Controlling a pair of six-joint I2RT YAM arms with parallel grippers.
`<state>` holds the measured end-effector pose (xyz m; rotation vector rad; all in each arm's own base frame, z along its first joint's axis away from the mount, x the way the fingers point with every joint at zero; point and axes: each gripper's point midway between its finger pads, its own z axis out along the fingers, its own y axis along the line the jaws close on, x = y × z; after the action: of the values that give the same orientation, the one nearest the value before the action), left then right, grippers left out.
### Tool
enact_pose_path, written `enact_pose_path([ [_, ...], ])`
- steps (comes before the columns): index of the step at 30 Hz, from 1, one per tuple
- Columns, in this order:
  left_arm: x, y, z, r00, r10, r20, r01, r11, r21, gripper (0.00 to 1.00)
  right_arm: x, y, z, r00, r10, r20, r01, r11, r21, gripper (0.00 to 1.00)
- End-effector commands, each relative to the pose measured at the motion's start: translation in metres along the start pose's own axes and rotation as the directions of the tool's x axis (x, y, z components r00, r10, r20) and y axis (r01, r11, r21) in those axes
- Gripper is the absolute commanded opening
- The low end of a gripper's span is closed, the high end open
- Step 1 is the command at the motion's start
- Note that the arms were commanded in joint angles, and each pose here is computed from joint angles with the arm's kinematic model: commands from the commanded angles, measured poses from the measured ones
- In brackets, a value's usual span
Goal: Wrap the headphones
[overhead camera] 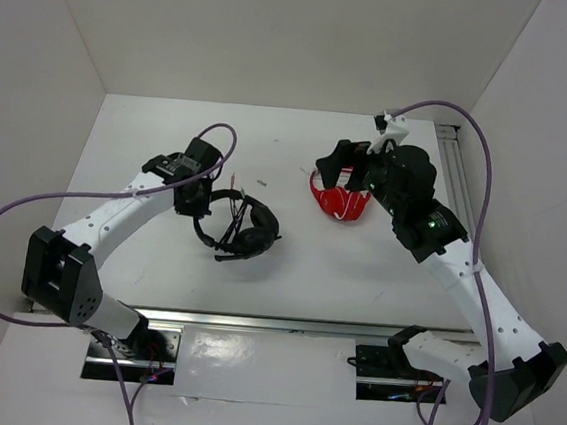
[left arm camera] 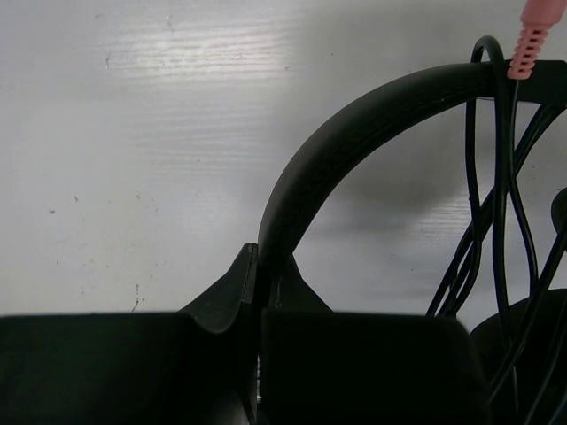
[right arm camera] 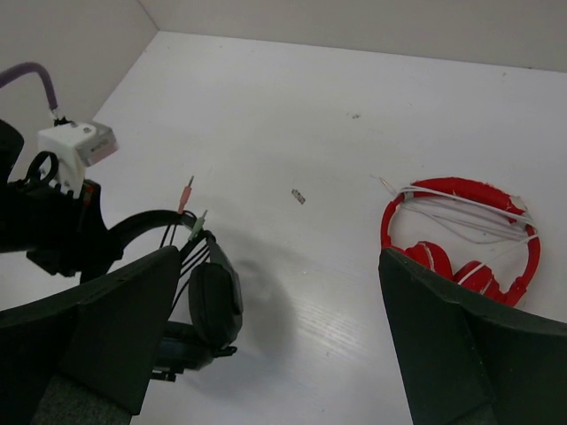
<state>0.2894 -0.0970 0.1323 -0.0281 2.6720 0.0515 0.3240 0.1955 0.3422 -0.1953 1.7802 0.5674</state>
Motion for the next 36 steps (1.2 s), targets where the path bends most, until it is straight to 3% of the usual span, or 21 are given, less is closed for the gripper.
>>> enact_pose_path([
  [1, -0.042, -0.021, -0.007, 0.994, 0.014, 0.106, -0.025, 0.994, 0.107, 0.00, 0.017, 0.001, -0.006, 0.998, -0.002, -0.056, 0.002, 1.000, -0.011, 1.00],
  [17, -0.100, -0.012, 0.018, 0.985, -0.129, 0.117, 0.122, 0.991, 0.062, 0.00, 0.027, 0.021, -0.021, 0.997, -0.001, -0.075, -0.006, 0.996, -0.094, 1.00],
  [21, -0.120, -0.013, 0.050, 0.979, -0.168, 0.112, 0.161, 0.985, 0.069, 0.00, 0.028, 0.027, -0.028, 0.997, -0.006, -0.078, -0.003, 0.994, -0.111, 1.00],
  [27, -0.120, -0.002, 0.092, 0.977, -0.208, 0.036, 0.206, 0.977, 0.049, 0.00, 0.021, 0.027, -0.047, 0.999, -0.017, -0.051, 0.012, 0.995, -0.099, 1.00],
  [36, -0.122, 0.001, 0.069, 0.975, -0.206, 0.079, 0.201, 0.977, 0.067, 0.00, 0.029, 0.030, -0.044, 0.997, -0.023, -0.072, 0.016, 0.995, -0.103, 1.00],
])
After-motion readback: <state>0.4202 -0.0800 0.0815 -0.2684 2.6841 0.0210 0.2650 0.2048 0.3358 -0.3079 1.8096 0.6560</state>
